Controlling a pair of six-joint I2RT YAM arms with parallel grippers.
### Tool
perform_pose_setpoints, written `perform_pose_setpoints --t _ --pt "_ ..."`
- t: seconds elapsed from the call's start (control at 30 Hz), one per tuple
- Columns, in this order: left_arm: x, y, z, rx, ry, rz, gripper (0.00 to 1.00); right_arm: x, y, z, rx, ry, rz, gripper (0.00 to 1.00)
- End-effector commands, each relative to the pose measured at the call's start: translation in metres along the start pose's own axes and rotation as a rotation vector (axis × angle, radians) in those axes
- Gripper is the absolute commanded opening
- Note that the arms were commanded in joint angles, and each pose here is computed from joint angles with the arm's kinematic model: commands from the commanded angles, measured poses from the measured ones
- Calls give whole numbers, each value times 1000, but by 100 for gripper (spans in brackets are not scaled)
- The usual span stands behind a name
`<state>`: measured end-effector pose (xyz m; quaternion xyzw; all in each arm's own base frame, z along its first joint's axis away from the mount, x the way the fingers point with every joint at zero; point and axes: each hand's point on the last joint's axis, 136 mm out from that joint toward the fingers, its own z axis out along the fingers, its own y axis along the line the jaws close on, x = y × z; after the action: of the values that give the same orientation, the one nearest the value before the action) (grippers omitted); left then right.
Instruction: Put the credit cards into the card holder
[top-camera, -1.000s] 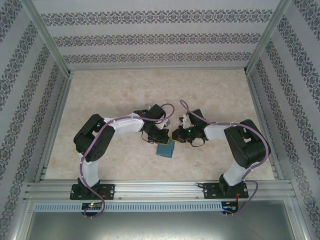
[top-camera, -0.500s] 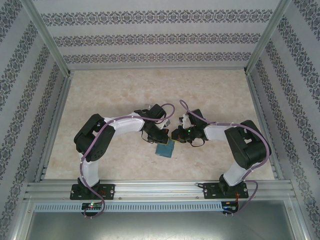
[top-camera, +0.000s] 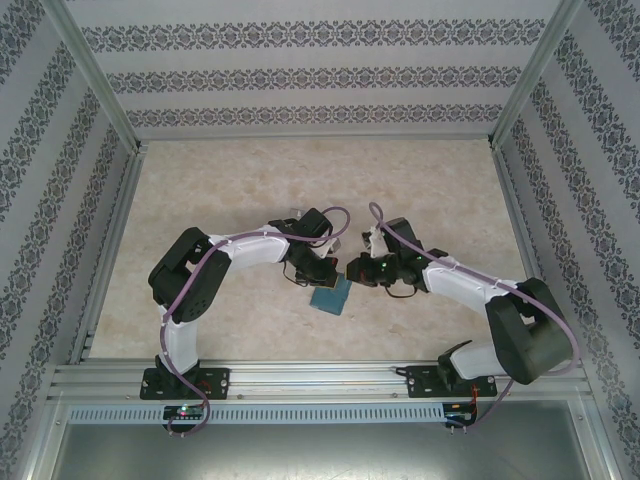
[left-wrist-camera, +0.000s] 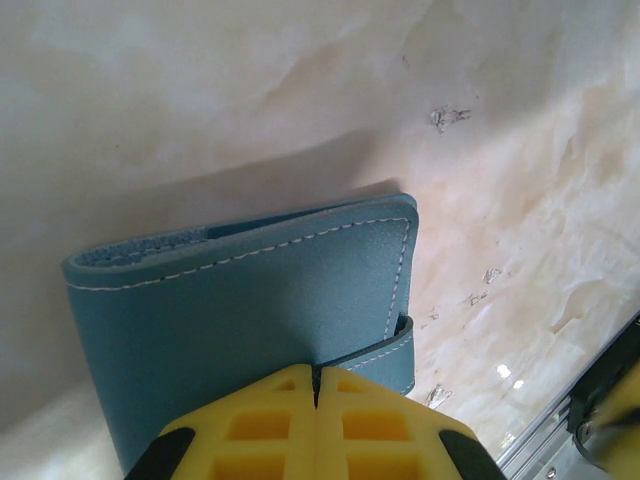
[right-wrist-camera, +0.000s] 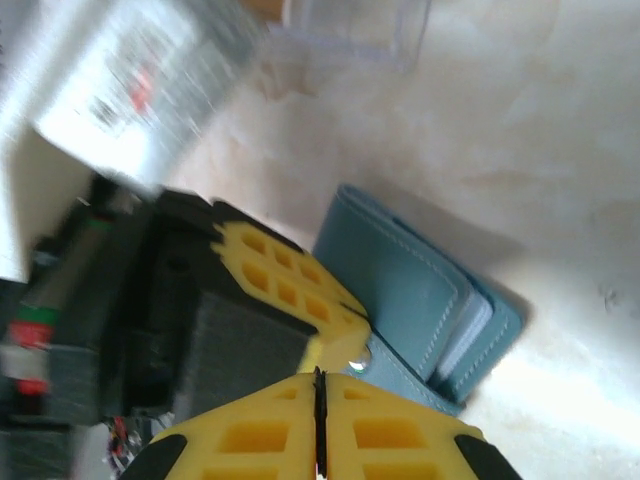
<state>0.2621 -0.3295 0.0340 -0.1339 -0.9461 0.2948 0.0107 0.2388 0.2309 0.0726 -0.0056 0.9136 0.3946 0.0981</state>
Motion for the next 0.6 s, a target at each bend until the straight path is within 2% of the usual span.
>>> perform_pose_setpoints --t 0.0,0.17,0.57 --pt "13 33 19 -79 46 -23 0 8 -7 10 28 20 26 7" --pt "15 34 20 -76 47 -22 0 9 -4 24 -14 43 62 4" --pt "15 32 20 -55 43 -17 0 25 -16 40 -4 83 104 2"
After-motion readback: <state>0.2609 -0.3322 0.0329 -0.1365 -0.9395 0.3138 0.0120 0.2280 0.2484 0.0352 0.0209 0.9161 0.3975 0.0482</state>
